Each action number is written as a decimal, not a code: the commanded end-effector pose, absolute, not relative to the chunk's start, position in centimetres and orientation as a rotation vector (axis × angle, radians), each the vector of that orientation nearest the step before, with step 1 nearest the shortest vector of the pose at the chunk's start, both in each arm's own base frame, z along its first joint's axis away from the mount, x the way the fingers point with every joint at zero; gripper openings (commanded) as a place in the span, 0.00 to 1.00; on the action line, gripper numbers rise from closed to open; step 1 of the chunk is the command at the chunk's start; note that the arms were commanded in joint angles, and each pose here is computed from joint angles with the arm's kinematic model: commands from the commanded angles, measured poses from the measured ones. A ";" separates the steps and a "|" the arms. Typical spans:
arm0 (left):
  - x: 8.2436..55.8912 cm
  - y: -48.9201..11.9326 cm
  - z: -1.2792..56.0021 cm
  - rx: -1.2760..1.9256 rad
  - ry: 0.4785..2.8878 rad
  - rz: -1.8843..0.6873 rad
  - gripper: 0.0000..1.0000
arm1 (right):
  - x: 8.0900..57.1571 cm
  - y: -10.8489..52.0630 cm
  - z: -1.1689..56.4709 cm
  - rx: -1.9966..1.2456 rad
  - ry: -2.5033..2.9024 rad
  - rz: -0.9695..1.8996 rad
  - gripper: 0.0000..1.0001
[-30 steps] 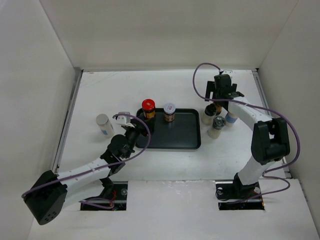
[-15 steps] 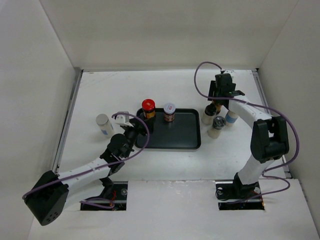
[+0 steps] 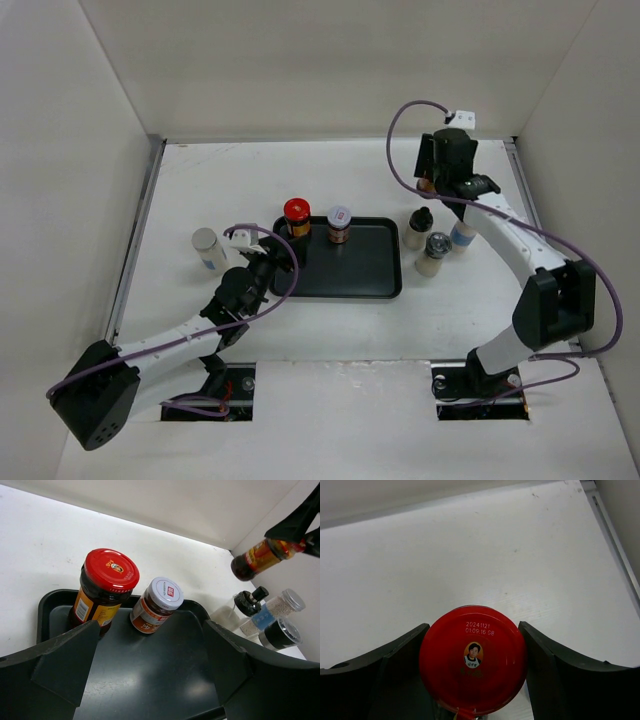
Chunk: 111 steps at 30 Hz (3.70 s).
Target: Organize the condiment bottles
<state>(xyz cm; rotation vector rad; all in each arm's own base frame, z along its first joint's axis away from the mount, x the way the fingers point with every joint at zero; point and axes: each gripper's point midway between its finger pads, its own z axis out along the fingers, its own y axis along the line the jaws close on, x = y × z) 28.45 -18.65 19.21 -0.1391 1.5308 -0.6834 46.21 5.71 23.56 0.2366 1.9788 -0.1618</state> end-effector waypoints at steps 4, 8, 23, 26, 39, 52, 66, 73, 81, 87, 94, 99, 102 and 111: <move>28.5 -18.4 20.1 -0.161 1.491 -0.705 0.85 | 44.9 13.7 30.6 0.135 1.767 0.049 0.57; 28.6 -18.3 20.2 -0.164 1.486 -0.705 0.85 | 43.0 17.6 28.3 0.054 1.799 0.107 0.58; 29.2 -18.1 19.3 -0.168 1.517 -0.670 0.85 | 41.8 22.1 19.1 -0.063 1.910 0.146 0.59; 29.4 -18.2 19.3 -0.163 1.521 -0.660 0.85 | 42.1 21.8 18.3 -0.046 1.906 0.112 0.59; 30.4 -14.3 20.5 -0.297 1.563 -0.420 0.91 | 40.9 20.7 18.6 0.060 1.858 0.111 1.00; 28.5 -3.8 22.8 -0.541 1.678 0.100 0.97 | 29.2 22.7 22.8 0.071 1.675 0.444 1.00; 31.9 1.4 18.8 -0.680 1.794 0.269 0.95 | 27.0 22.9 20.9 0.037 1.649 0.533 1.00; 33.3 1.3 17.1 -0.683 1.818 0.242 0.79 | 26.8 23.3 20.4 0.021 1.660 0.541 1.00; 32.3 -0.3 21.0 -0.636 1.737 0.122 0.42 | 26.9 22.9 20.1 0.039 1.664 0.543 1.00; 30.8 -5.4 26.4 -0.476 1.709 -0.042 0.40 | 27.7 22.4 19.0 0.051 1.687 0.496 1.00; 29.8 -13.3 25.8 -0.285 1.768 -0.220 0.40 | 28.3 21.2 19.0 0.094 1.675 0.463 1.00; 30.2 -17.3 23.9 -0.197 1.799 -0.260 0.41 | 28.6 20.5 19.3 0.112 1.667 0.430 1.00; 30.1 -18.4 21.9 -0.157 1.831 -0.249 0.41 | 28.4 20.3 19.7 0.119 1.659 0.433 1.00; 29.7 -19.9 17.7 -0.092 1.875 -0.254 0.46 | 28.2 19.5 20.7 0.144 1.650 0.431 0.70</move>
